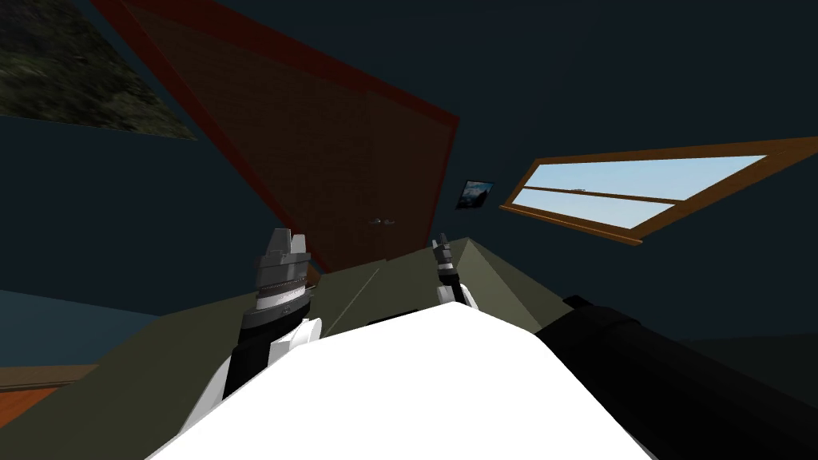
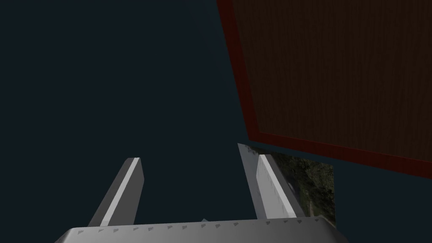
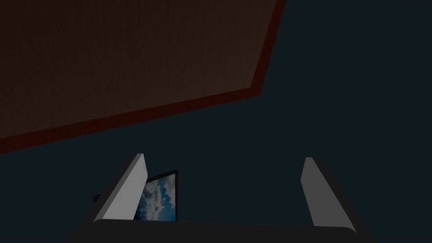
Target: Pull the door open
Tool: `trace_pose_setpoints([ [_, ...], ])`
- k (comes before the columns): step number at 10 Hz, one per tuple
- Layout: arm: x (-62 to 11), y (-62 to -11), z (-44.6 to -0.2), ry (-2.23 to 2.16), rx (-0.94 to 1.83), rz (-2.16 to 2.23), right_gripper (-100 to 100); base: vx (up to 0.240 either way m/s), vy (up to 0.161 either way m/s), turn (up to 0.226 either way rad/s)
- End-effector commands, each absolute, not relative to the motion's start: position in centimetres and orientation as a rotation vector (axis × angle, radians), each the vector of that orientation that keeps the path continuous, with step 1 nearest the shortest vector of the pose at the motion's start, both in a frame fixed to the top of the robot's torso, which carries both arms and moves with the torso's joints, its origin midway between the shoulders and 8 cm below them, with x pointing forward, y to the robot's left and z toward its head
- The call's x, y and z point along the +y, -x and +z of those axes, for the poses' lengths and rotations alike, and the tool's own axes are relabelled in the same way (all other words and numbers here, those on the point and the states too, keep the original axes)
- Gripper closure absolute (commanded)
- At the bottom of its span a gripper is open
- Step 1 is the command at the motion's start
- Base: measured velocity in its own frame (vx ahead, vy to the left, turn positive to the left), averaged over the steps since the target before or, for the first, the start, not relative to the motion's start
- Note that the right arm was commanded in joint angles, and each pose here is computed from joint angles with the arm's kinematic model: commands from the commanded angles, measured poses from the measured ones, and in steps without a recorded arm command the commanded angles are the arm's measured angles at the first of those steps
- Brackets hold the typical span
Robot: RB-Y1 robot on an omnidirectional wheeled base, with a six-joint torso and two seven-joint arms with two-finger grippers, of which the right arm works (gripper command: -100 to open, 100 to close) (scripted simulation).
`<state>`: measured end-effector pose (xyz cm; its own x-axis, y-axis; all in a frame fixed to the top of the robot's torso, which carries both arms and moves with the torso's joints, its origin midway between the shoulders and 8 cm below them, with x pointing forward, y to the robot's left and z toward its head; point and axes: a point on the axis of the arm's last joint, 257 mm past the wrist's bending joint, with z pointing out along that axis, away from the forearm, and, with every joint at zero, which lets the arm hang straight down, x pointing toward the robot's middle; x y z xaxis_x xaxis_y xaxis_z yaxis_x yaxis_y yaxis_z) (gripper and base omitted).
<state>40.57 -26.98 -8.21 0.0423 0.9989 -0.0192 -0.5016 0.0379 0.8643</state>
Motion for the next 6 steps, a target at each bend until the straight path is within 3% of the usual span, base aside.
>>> trace_pose_setpoints([
  [1,-27.2,-41.1,-9.1,-0.816,0.819,1.360,-100,0.098,0.028,0.042],
  [6,-28.0,-42.2,-12.2,-0.839,0.867,1.338,-100,0.096,0.035,0.044],
])
